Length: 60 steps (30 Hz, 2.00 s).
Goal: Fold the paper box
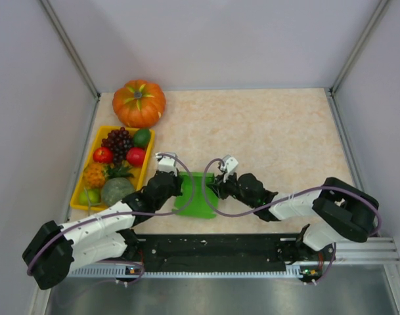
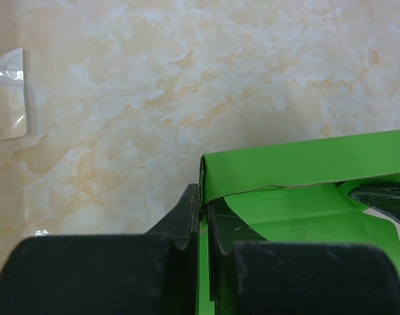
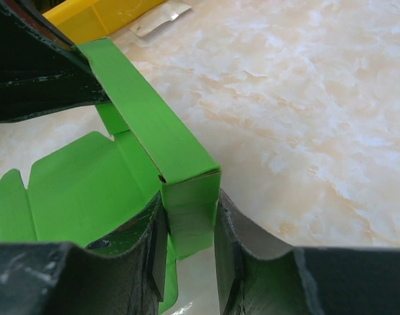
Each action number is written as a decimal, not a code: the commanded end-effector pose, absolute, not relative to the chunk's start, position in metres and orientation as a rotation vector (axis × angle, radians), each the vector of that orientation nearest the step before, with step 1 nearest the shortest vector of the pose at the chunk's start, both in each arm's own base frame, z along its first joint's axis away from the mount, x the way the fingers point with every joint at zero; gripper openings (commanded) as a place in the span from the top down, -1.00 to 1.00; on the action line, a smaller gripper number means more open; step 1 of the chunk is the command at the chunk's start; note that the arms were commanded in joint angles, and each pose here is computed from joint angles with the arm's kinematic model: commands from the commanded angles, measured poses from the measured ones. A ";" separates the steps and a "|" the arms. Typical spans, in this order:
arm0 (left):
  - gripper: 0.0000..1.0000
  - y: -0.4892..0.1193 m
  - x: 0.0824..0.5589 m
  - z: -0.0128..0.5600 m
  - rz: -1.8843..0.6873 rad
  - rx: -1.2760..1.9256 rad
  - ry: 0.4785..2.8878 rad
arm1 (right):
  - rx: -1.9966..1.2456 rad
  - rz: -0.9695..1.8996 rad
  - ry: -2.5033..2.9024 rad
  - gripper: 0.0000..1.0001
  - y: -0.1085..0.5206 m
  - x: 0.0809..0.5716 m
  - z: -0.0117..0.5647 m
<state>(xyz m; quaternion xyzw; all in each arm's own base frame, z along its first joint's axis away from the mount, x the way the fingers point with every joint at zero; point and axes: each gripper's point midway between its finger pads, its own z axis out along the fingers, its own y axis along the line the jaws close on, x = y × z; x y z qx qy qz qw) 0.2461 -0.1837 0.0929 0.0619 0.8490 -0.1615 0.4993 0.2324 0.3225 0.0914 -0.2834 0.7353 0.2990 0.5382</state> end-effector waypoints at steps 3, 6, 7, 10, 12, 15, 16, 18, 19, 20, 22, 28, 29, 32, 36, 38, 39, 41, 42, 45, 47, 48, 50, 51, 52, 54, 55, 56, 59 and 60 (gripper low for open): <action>1.00 -0.175 0.261 0.104 -0.320 0.021 2.036 | -0.482 0.458 1.870 0.17 0.282 0.272 0.078; 1.00 -0.175 0.263 0.101 -0.305 0.025 2.042 | -0.514 0.492 1.874 0.03 0.284 0.270 0.074; 1.00 -0.175 0.263 0.100 -0.297 0.025 2.044 | -0.538 0.520 1.876 0.02 0.286 0.266 0.073; 1.00 -0.174 0.264 0.100 -0.285 0.034 2.046 | -0.564 0.540 1.871 -0.07 0.285 0.262 0.072; 1.00 -0.174 0.264 0.100 -0.284 0.037 2.044 | -0.571 0.554 1.852 -0.13 0.284 0.261 0.076; 1.00 -0.176 0.263 0.099 -0.294 0.047 2.044 | -0.585 0.577 1.848 -0.12 0.283 0.261 0.076; 1.00 -0.176 0.263 0.099 -0.297 0.050 2.043 | -0.612 0.616 1.831 -0.12 0.288 0.260 0.079; 1.00 -0.178 0.262 0.100 -0.308 0.060 2.043 | -0.634 0.636 1.805 -0.08 0.292 0.260 0.084; 1.00 -0.179 0.262 0.100 -0.310 0.066 2.041 | -0.680 0.691 1.783 -0.04 0.300 0.255 0.088; 1.00 -0.179 0.262 0.100 -0.313 0.072 2.042 | -0.699 0.706 1.777 0.05 0.302 0.254 0.088; 1.00 -0.181 0.261 0.100 -0.317 0.078 2.044 | -0.763 0.756 1.758 0.13 0.310 0.245 0.092; 1.00 -0.179 0.262 0.099 -0.307 0.070 2.046 | -0.781 0.801 1.742 -0.03 0.300 0.227 0.104; 1.00 -0.179 0.262 0.098 -0.305 0.070 2.050 | -0.775 0.802 1.736 -0.03 0.300 0.227 0.107; 1.00 -0.180 0.263 0.098 -0.303 0.072 2.051 | -0.765 0.771 1.735 -0.02 0.302 0.235 0.110; 1.00 -0.180 0.263 0.100 -0.305 0.067 2.048 | -0.805 0.758 1.741 0.06 0.320 0.248 0.112; 1.00 -0.180 0.263 0.103 -0.309 0.062 2.044 | -0.821 0.749 1.732 0.09 0.326 0.248 0.113; 1.00 -0.180 0.264 0.104 -0.307 0.059 2.043 | -0.817 0.729 1.734 0.10 0.327 0.251 0.113; 1.00 -0.180 0.264 0.105 -0.306 0.053 2.042 | -0.805 0.711 1.733 0.16 0.329 0.254 0.111; 1.00 -0.181 0.263 0.106 -0.308 0.051 2.040 | -0.792 0.713 1.733 0.19 0.330 0.254 0.112; 1.00 -0.182 0.263 0.105 -0.301 0.041 2.043 | -0.708 0.638 1.743 0.37 0.331 0.268 0.114; 1.00 -0.184 0.261 0.106 -0.302 0.040 2.041 | -0.724 0.591 1.768 0.48 0.339 0.266 0.104; 1.00 -0.184 0.261 0.106 -0.296 0.030 2.041 | -0.686 0.526 1.766 0.51 0.339 0.276 0.109; 1.00 -0.187 0.260 0.108 -0.285 0.020 2.040 | -0.659 0.423 1.801 0.72 0.339 0.278 0.098; 1.00 -0.188 0.259 0.108 -0.282 0.004 2.042 | -0.614 0.381 1.796 0.78 0.338 0.286 0.103; 1.00 -0.186 0.259 0.110 -0.259 -0.011 2.035 | -0.586 0.359 1.800 0.86 0.337 0.289 0.103; 1.00 -0.193 0.258 0.115 -0.274 -0.037 2.024 | -0.513 0.296 1.812 0.91 0.331 0.297 0.099; 1.00 -0.189 0.255 0.110 -0.245 -0.038 2.042 | -0.490 0.275 1.816 0.90 0.329 0.300 0.097; 1.00 -0.191 0.254 0.111 -0.255 -0.038 2.041 | -0.477 0.260 1.823 0.89 0.329 0.302 0.092; 1.00 -0.193 0.252 0.111 -0.276 -0.070 2.043 | -0.439 0.230 1.810 0.93 0.329 0.308 0.093; 1.00 -0.193 0.252 0.110 -0.282 -0.082 2.044 | -0.448 0.213 1.818 0.96 0.330 0.308 0.086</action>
